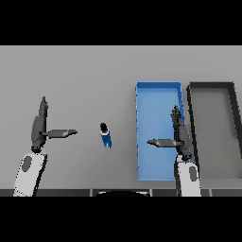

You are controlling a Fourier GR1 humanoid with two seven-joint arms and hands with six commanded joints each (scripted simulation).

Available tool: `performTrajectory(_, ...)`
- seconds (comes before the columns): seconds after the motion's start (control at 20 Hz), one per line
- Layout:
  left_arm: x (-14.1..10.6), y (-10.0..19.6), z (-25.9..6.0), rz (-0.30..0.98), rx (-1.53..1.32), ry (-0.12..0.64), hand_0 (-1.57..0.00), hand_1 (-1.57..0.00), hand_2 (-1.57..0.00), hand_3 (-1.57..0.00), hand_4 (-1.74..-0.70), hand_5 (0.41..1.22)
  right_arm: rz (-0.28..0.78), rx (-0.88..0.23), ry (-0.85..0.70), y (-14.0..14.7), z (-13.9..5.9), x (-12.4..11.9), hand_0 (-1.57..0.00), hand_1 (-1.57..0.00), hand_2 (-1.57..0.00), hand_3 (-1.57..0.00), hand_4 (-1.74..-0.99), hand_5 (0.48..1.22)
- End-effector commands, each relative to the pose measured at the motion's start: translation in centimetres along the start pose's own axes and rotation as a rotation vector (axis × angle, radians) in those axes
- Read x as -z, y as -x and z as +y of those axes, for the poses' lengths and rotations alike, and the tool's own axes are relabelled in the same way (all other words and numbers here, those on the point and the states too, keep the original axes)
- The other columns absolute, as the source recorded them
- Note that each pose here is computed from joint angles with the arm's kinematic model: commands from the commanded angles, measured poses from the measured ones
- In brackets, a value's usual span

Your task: Pick up the blue pipe and place it into the blue bin.

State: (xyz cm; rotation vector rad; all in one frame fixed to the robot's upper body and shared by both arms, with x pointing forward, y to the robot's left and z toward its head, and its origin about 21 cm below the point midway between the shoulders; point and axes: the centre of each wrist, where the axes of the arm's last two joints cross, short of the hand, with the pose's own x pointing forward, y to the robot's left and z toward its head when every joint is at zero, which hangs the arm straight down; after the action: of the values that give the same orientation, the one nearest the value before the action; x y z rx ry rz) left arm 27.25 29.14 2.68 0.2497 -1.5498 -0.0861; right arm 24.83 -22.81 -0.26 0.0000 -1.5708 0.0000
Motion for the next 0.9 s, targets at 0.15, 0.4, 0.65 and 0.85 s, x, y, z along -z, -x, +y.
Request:
performTrajectory(0.15, 0.3, 0.0, 0.5, -0.003, 0.001, -0.003, 0.00, 0.00, 0.00, 0.00, -1.07, 0.591, 0.002, 0.002, -0.002, 0.0, 0.5, 0.3, 0.00, 0.00, 0.00, 0.00, -1.225, 0.617)
performTrajectory(0.4, 0.3, -0.8, 4.0, -0.063, 0.139, 0.315, 0.00, 0.00, 0.00, 0.00, -1.07, 0.589, -0.086, -0.185, -0.120, -0.8, 0.4, -1.0, 0.00, 0.00, 0.00, 0.00, -1.225, 0.618)
performTrajectory(0.65, 0.6, -1.0, 4.3, -0.066, 0.165, 0.412, 0.00, 0.00, 0.00, 0.00, -1.08, 0.600, -0.072, -0.262, -0.136, -1.2, 0.3, -1.9, 0.00, 0.00, 0.00, 0.00, -1.196, 0.609)
performTrajectory(0.85, -0.5, -1.6, 4.1, -0.085, 0.129, 0.545, 0.00, 0.00, 0.00, 0.00, -1.10, 0.583, -0.086, -0.286, -0.131, -1.6, 0.1, -1.7, 0.00, 0.00, 0.00, 0.00, -1.187, 0.600)
